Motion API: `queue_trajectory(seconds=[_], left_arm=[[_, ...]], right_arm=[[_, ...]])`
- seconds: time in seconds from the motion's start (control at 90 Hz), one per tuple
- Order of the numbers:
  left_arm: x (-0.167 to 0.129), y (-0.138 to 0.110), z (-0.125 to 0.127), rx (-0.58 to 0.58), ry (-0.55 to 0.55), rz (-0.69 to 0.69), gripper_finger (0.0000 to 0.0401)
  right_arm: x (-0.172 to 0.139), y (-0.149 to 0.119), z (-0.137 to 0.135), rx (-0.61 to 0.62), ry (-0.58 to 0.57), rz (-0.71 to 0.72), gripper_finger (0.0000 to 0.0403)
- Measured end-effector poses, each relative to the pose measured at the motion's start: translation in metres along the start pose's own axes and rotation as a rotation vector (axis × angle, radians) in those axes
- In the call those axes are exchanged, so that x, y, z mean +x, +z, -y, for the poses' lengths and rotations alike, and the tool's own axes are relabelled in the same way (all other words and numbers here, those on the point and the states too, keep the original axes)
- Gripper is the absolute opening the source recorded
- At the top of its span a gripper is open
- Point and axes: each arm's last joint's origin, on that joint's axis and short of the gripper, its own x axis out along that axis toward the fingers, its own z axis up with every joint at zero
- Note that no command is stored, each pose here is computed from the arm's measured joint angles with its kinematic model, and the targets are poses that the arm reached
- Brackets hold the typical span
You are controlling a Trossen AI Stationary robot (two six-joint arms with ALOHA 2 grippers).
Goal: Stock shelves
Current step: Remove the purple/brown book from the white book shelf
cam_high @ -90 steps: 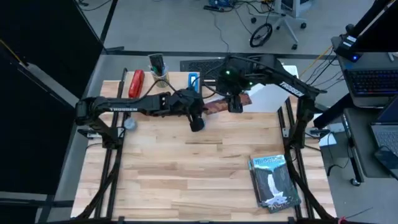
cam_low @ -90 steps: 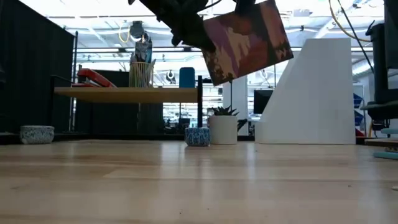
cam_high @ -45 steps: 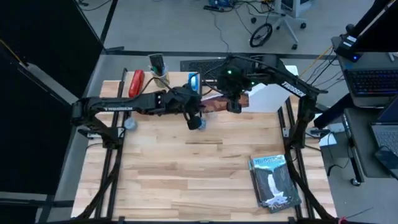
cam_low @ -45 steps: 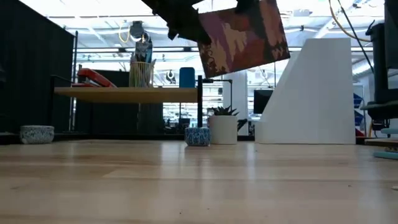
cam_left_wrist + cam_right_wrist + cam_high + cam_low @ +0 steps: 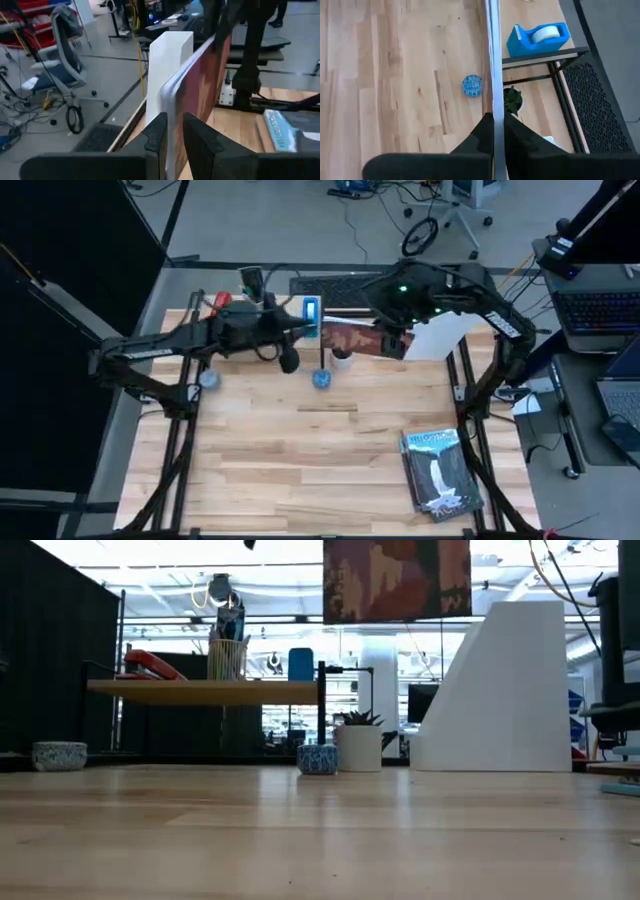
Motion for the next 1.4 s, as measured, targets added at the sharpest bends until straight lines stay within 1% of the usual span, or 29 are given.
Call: queue_trajectory(seconds=[0.044, 0.122, 0.178, 0.267, 0.367, 0.478, 0.544, 0.633, 0.689, 0.756, 0.889, 1.022, 1.322, 1.4], left_arm=[[-0.004, 0.004, -0.003, -0.010, 0.012, 0.024, 0.0045], [-0.007, 0.004, -0.006, -0.015, 0.025, 0.024, 0.0045], [-0.007, 0.004, -0.007, -0.040, 0.029, 0.025, 0.0047], [-0.006, 0.006, -0.008, -0.088, 0.007, 0.049, 0.0062], [0.003, 0.008, -0.006, -0.133, -0.031, 0.094, 0.0094], [0.021, 0.009, 0.000, -0.174, -0.117, 0.169, 0.0143], [0.032, 0.011, 0.003, -0.208, -0.173, 0.231, 0.0174], [0.048, 0.013, 0.006, -0.265, -0.211, 0.329, 0.0209], [0.058, 0.013, 0.009, -0.291, -0.228, 0.386, 0.0227], [0.070, 0.011, 0.013, -0.294, -0.246, 0.451, 0.0240], [0.087, 0.006, 0.018, -0.299, -0.259, 0.554, 0.0246], [0.102, 0.008, 0.020, -0.295, -0.257, 0.564, 0.0247], [0.124, 0.020, 0.021, -0.296, -0.240, 0.607, 0.0247], [0.126, 0.024, 0.022, -0.291, -0.255, 0.618, 0.0247]], right_arm=[[-0.011, -0.004, 0.000, 0.016, -0.003, 0.027, 0.0001], [-0.031, -0.013, 0.001, 0.045, -0.011, 0.077, 0.0001], [-0.045, -0.018, 0.002, 0.070, -0.028, 0.121, 0.0001], [-0.070, -0.026, 0.002, 0.104, -0.072, 0.225, 0.0001], [-0.103, -0.038, 0.003, 0.123, -0.103, 0.386, 0.0000], [-0.137, -0.050, 0.002, 0.131, -0.109, 0.568, 0.0000], [-0.152, -0.056, 0.002, 0.130, -0.108, 0.645, 0.0000], [-0.166, -0.063, 0.001, 0.128, -0.107, 0.715, 0.0000], [-0.170, -0.066, 0.001, 0.121, -0.108, 0.727, 0.0000], [-0.171, -0.069, 0.001, 0.113, -0.103, 0.717, 0.0000], [-0.167, -0.067, -0.002, 0.085, -0.030, 0.702, 0.0001], [-0.156, -0.064, -0.003, 0.066, 0.025, 0.655, 0.0002], [-0.147, -0.065, -0.004, 0.051, 0.048, 0.617, 0.0003], [-0.148, -0.065, -0.004, 0.050, 0.048, 0.622, 0.0003]])
